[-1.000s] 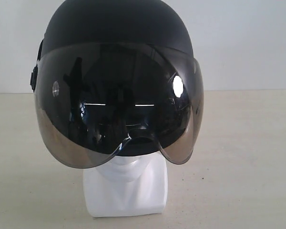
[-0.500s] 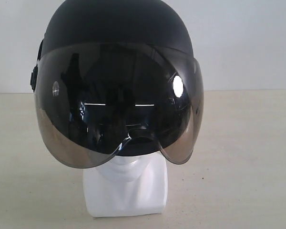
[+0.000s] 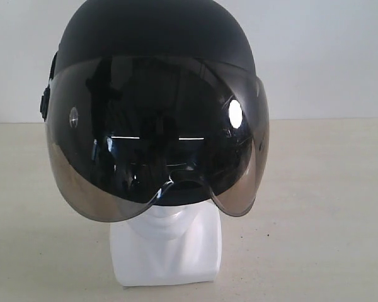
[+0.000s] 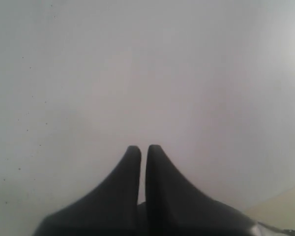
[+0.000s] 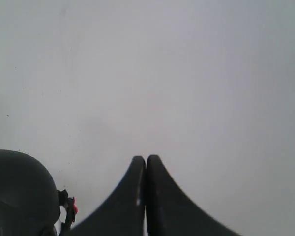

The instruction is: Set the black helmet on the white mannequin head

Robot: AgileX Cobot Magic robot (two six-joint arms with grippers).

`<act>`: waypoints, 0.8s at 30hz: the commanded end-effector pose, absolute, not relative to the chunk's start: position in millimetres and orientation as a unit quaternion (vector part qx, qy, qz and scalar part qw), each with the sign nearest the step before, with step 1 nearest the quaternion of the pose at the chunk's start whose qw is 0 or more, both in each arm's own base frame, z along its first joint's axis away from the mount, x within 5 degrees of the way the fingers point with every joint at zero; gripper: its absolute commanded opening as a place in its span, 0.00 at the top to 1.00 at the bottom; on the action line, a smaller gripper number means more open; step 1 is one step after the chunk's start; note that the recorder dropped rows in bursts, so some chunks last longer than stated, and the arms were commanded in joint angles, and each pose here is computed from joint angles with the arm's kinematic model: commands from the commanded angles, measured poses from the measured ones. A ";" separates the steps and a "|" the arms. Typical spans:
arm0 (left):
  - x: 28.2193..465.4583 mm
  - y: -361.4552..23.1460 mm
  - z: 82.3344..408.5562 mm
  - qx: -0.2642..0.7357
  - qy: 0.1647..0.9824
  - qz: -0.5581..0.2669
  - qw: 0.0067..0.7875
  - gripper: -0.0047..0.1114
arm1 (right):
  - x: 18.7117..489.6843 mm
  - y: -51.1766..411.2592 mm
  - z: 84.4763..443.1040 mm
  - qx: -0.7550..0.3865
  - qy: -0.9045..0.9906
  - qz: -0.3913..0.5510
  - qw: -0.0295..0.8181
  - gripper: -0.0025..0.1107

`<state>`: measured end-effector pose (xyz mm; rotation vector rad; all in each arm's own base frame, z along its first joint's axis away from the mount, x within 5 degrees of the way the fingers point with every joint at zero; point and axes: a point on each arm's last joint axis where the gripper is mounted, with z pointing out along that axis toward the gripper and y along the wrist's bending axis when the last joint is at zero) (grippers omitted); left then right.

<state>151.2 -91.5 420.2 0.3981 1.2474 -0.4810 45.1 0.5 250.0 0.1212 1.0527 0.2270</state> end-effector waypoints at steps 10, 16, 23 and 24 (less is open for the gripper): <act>192.6 -101.9 430.5 0.193 0.664 -0.135 0.709 0.92 | 64.9 11.1 327.9 0.010 0.586 0.120 0.802 0.98; 194.1 -93.3 431.6 0.260 0.672 -0.007 0.693 0.92 | 94.4 20.0 340.5 -0.028 0.609 0.145 0.779 0.98; 186.9 -84.5 461.5 0.264 0.650 0.038 0.712 0.92 | 123.9 29.7 324.9 -0.074 0.659 0.162 0.731 0.98; 190.7 -81.8 470.0 0.248 0.668 0.049 0.700 0.92 | 128.1 30.4 321.8 -0.075 0.668 0.166 0.722 0.98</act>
